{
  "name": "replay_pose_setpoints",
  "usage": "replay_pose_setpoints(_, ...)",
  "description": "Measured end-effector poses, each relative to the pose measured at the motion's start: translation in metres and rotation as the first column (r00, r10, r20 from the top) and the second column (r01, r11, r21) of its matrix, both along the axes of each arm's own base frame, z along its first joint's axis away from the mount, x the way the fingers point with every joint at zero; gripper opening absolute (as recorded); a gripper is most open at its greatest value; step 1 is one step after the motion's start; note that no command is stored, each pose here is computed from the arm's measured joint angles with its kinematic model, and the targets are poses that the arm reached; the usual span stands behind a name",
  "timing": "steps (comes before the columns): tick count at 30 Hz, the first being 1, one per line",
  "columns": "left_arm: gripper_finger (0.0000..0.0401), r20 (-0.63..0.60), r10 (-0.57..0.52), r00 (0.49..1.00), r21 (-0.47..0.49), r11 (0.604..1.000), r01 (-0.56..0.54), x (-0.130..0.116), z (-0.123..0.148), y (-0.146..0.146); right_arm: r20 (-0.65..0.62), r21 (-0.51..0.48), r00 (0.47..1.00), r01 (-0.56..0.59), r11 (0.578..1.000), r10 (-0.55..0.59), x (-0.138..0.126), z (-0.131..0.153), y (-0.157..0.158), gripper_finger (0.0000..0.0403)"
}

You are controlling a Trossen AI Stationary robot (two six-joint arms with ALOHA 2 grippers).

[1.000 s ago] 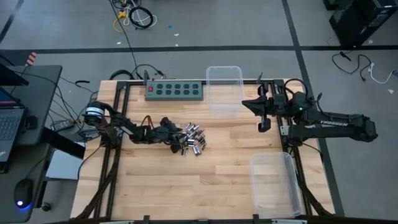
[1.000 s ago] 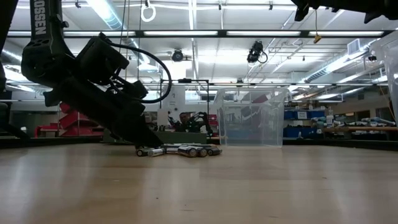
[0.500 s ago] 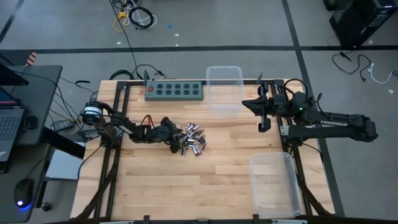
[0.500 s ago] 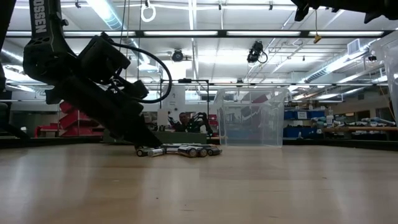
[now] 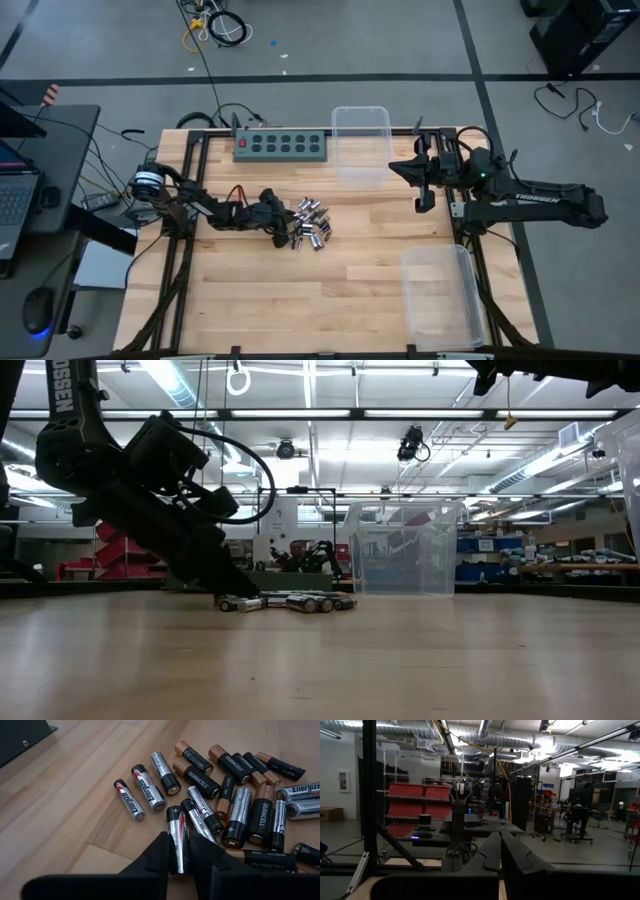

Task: Sort batteries
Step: Put the silver battery into the top transparent bin

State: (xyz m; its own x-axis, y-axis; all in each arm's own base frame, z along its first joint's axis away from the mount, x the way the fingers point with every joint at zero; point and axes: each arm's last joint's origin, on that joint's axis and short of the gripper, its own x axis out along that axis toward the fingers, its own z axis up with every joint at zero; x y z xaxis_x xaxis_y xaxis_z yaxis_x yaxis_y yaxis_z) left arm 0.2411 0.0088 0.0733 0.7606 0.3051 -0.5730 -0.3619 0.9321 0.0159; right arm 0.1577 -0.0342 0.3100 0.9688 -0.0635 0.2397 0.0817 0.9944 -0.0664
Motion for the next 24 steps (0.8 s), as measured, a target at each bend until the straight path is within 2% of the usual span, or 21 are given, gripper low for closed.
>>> replay_pose_setpoints(5, 0.0032, 0.008, 0.006, 1.000, 0.006, 1.000, -0.006, 0.0000, 0.0004, 0.0002, 0.000, 0.000, 1.000, 0.000, 1.000, 0.000, 0.0000, 0.0000, 0.0000, 0.0003)
replay_pose_setpoints(24, 0.0038, 0.080, 0.018, 0.997, -0.027, 1.000, -0.015, 0.0030, 0.0045, 0.0000, -0.002, 0.007, 1.000, -0.006, 1.000, 0.006, 0.0001, -0.0002, 0.0001, 0.0003)
